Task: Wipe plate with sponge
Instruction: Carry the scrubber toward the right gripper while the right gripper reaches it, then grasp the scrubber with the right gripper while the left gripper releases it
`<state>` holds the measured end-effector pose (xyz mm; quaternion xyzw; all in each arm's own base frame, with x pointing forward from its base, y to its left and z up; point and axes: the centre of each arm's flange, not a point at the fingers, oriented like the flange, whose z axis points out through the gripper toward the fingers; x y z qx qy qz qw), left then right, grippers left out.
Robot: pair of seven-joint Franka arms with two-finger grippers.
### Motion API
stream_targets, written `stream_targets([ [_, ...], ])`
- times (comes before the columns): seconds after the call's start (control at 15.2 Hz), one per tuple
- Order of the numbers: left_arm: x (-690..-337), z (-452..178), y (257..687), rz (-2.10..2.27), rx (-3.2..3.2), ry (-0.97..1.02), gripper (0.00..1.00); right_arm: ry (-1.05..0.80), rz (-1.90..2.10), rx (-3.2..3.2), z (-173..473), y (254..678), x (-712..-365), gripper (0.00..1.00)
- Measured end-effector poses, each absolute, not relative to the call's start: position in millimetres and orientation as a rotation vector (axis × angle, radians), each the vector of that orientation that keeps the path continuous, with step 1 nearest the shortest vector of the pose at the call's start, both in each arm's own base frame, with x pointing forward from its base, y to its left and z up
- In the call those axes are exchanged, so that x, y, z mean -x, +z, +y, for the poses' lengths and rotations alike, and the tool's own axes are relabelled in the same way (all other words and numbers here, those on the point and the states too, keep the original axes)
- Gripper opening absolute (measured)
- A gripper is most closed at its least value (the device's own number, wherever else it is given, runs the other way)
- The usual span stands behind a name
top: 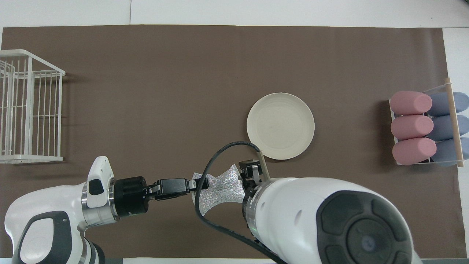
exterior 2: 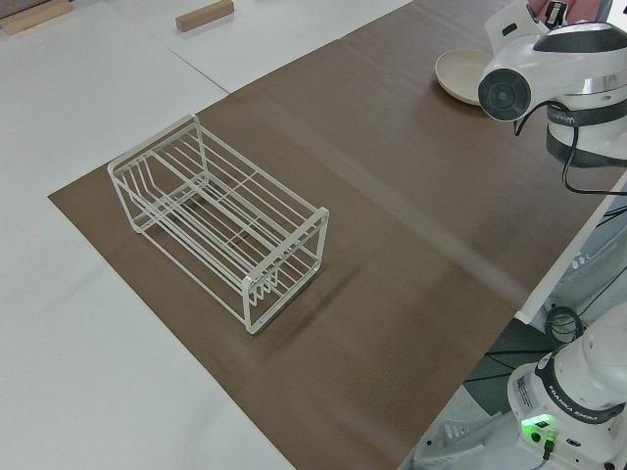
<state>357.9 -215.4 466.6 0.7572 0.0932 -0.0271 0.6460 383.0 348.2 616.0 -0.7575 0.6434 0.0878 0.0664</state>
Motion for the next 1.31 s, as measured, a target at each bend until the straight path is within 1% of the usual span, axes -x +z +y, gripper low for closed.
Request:
stream_targets([
  [0.26,-356.3,-215.3,468.3,0.206,-1.719,-0.060,0.06,0.267,1.933,2.228,366.5,603.5,-375.6,1.00],
  [0.79,-351.3,-213.6,468.3,0.195,-1.712,-0.063,0.06,0.233,1.907,2.149,370.1,588.0,-384.0,1.00],
  [0.92,-350.8,-213.8,468.6,0.190,-1.709,-0.067,0.06,0.236,1.893,2.168,376.4,582.7,-376.6,1.00],
  [0.99,-350.7,-213.8,468.6,0.189,-1.708,-0.067,0.06,0.234,1.878,2.175,381.5,579.4,-370.4,0.93],
  [1.12,-349.8,-214.2,468.1,0.185,-1.706,-0.072,0.06,0.225,1.858,2.176,386.0,575.8,-362.6,0.71],
  [1.31,-344.8,-215.0,464.9,0.171,-1.701,-0.090,0.06,0.215,1.839,2.181,382.5,577.6,-363.4,0.41],
])
